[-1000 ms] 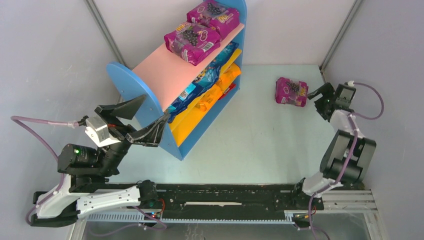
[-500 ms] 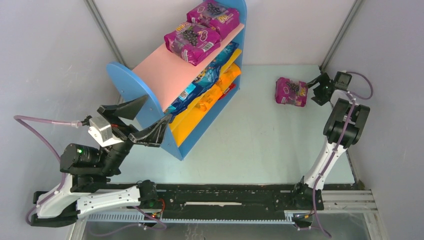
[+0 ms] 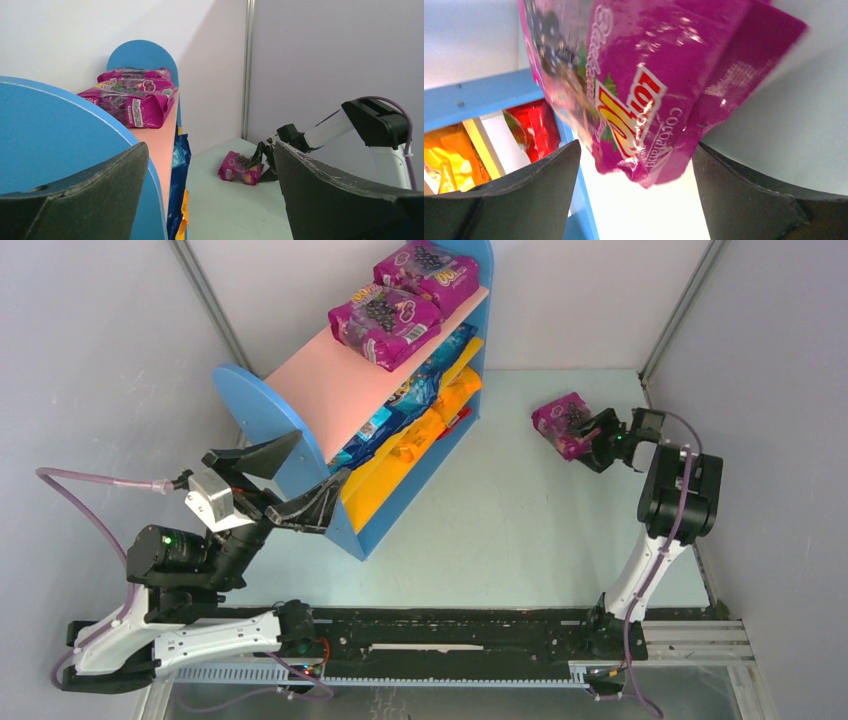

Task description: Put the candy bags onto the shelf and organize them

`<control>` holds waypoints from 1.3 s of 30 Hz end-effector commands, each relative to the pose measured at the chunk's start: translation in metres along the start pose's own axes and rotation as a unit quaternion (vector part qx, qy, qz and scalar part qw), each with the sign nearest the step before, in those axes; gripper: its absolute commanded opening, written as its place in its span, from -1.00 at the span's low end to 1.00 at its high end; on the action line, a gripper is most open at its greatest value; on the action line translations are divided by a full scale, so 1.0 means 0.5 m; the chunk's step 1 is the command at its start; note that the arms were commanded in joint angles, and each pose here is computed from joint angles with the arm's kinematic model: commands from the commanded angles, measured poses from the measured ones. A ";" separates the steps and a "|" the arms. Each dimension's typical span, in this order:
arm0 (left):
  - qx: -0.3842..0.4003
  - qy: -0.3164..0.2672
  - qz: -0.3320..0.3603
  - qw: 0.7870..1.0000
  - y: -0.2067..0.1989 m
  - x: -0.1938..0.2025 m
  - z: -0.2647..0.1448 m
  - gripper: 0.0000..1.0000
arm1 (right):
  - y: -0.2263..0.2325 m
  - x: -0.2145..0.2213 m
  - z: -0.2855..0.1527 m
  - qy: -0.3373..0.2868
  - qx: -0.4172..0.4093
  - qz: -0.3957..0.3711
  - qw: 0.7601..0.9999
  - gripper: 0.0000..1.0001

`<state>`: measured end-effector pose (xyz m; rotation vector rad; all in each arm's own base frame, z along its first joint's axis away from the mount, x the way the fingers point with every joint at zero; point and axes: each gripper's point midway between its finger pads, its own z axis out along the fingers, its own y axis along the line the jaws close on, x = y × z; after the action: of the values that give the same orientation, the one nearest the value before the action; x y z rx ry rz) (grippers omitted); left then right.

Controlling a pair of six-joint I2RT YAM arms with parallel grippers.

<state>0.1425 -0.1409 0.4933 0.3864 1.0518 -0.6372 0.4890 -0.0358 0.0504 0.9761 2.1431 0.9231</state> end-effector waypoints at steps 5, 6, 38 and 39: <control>0.001 -0.004 0.005 1.000 -0.003 0.004 0.004 1.00 | -0.001 -0.009 -0.043 -0.022 0.005 0.051 0.998 0.89; 0.002 -0.004 0.005 1.000 -0.004 0.005 0.004 0.99 | -0.013 -0.011 -0.041 -0.023 0.009 0.060 0.998 0.89; 0.004 -0.004 0.003 1.000 -0.006 0.003 0.006 1.00 | 0.184 -0.019 -0.091 -0.066 -0.173 0.021 0.983 -0.39; 0.005 -0.004 0.002 1.000 -0.007 0.003 0.006 1.00 | 0.194 -0.012 -0.108 -0.065 -0.181 0.019 0.981 -0.43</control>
<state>0.1428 -0.1409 0.4931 0.3904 1.0505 -0.6300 0.5029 -0.0220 0.0932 1.0256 1.8682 1.1032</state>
